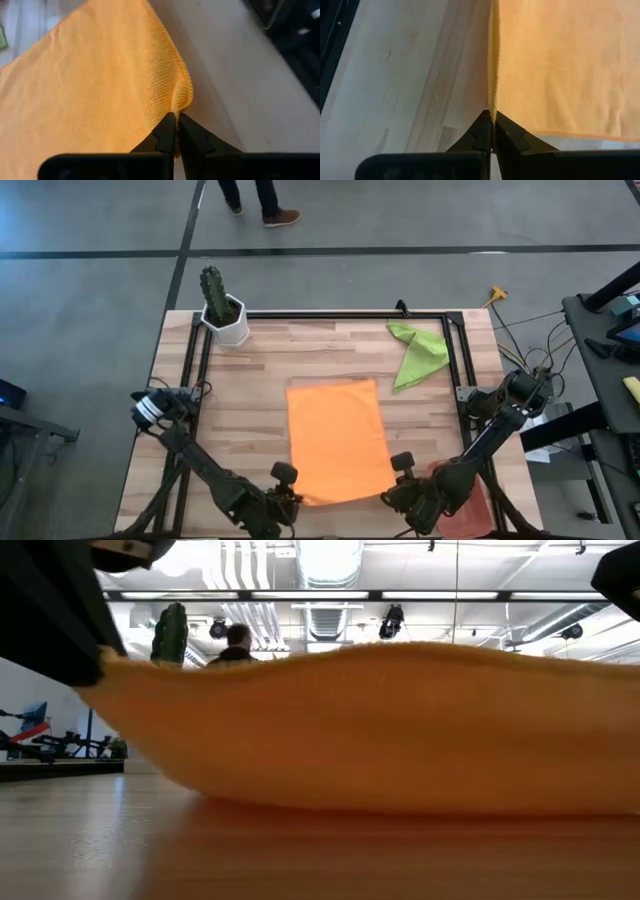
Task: Roll microfiber towels into tight, uniform cylinder then place into a basket
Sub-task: Fold the orange microfiber cloth
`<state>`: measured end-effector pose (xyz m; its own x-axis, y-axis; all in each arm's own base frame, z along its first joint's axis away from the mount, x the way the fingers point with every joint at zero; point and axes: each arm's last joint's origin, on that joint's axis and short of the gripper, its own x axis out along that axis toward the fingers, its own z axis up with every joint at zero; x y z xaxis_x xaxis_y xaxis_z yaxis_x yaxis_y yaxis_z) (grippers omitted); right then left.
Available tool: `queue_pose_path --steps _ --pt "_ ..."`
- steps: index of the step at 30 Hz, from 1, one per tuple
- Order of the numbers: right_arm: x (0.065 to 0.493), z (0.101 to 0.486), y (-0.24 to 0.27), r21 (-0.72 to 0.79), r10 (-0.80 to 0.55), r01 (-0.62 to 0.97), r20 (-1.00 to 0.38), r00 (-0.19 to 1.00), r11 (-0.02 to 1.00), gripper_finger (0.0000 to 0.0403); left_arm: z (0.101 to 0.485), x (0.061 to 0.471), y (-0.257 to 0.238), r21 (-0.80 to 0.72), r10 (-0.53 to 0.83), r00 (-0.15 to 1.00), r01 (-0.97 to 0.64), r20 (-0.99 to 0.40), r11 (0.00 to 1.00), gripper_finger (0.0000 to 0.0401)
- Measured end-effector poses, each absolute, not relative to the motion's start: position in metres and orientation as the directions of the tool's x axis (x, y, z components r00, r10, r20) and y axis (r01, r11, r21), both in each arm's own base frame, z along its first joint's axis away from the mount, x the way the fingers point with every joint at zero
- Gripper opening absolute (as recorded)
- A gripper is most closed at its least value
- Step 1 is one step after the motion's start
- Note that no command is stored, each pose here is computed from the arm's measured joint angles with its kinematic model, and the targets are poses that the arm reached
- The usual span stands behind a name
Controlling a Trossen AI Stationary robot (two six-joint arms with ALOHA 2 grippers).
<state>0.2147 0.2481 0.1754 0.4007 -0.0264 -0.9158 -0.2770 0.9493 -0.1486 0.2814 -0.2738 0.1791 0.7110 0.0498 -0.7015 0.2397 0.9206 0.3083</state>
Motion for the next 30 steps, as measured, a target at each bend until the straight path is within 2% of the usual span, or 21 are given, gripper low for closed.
queue_pose_path --steps 12,16,30 --pt "0.215 0.171 0.248 -0.128 -0.019 -0.242 -0.913 0.407 0.962 0.0009 0.157 0.270 -0.269 0.205 0.017 0.660 0.210 -0.751 0.956 0.0001" --pt "0.215 0.170 0.248 -0.123 -0.017 -0.235 -0.912 0.409 0.964 0.0009 0.150 0.268 -0.268 0.180 -0.012 0.673 0.215 -0.740 0.960 0.0013" --pt "0.217 0.170 0.251 -0.096 0.014 -0.234 -0.903 0.429 0.968 0.0009 0.151 0.269 -0.273 0.076 -0.125 0.655 0.270 -0.745 0.960 0.0018"
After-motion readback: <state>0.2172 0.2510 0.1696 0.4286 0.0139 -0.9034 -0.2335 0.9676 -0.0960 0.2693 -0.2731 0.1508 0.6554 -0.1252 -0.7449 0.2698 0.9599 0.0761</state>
